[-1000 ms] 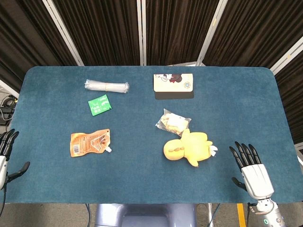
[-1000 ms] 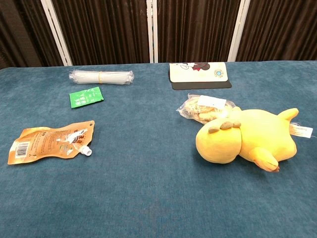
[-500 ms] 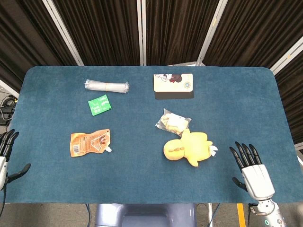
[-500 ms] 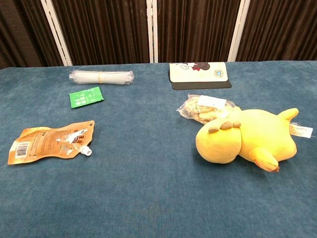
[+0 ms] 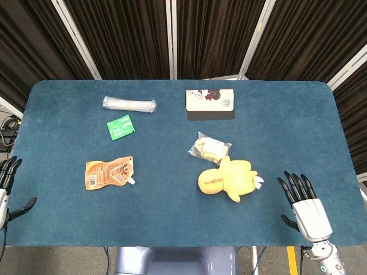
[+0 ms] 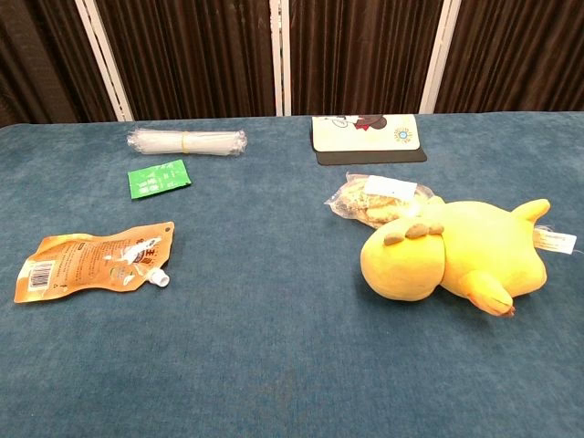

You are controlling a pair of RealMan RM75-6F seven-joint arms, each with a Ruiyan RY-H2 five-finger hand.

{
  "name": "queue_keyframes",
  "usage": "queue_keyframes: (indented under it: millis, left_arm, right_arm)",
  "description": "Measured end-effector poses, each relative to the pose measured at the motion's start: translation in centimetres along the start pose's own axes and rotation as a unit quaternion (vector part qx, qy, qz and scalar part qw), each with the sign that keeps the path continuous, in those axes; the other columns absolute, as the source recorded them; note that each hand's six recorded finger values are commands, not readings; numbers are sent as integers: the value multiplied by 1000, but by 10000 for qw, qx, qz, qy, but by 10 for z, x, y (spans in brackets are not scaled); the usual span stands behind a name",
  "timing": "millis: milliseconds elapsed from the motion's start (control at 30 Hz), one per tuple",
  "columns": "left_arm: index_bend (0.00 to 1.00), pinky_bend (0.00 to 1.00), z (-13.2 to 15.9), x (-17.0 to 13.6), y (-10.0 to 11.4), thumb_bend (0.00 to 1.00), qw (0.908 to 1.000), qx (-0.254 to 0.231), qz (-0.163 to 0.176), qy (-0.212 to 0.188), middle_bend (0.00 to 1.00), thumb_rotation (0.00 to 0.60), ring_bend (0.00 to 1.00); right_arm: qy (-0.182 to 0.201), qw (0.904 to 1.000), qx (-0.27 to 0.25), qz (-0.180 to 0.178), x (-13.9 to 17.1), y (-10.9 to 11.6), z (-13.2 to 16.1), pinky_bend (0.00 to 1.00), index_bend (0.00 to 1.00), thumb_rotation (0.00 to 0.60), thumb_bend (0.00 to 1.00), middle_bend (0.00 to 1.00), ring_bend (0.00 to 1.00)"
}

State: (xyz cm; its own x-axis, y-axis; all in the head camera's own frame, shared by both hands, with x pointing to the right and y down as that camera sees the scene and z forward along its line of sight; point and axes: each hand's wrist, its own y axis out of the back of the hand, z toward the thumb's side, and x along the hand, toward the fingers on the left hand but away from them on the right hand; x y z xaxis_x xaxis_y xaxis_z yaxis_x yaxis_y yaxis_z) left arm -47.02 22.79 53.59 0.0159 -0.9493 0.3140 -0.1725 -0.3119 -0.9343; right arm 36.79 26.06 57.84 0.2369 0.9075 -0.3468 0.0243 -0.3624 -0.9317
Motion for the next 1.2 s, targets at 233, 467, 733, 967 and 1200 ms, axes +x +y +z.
queue_keyframes:
  millis: [233, 467, 733, 967, 1200]
  left_arm:
    - [0, 0, 0, 1, -1, 229, 10000, 37, -2, 23, 0, 600, 0]
    - [0, 0, 0, 2, -3, 228, 10000, 58, -17, 42, 0, 600, 0]
    - [0, 0, -1, 5, -5, 229, 9999, 76, -51, 79, 0, 600, 0]
    - [0, 0, -2, 6, -6, 229, 9999, 75, -85, 90, 0, 600, 0]
    - [0, 0, -2, 5, -7, 229, 9999, 61, -112, 78, 0, 600, 0]
  right_arm:
    - [92, 9999, -140, -6, -8, 2, 6, 0, 0, 600, 768, 0, 0]
    - [326, 9994, -4, -65, -23, -4, 25, 0, 0, 600, 1000, 0, 0]
    - [624, 9979, 151, 69, -39, -21, 50, 0, 0, 600, 1000, 0, 0]
    - [659, 9978, 93, 52, -55, -38, 77, 0, 0, 600, 1000, 0, 0]
    - [499, 9987, 21, -129, -71, -55, 98, 0, 0, 600, 1000, 0, 0]
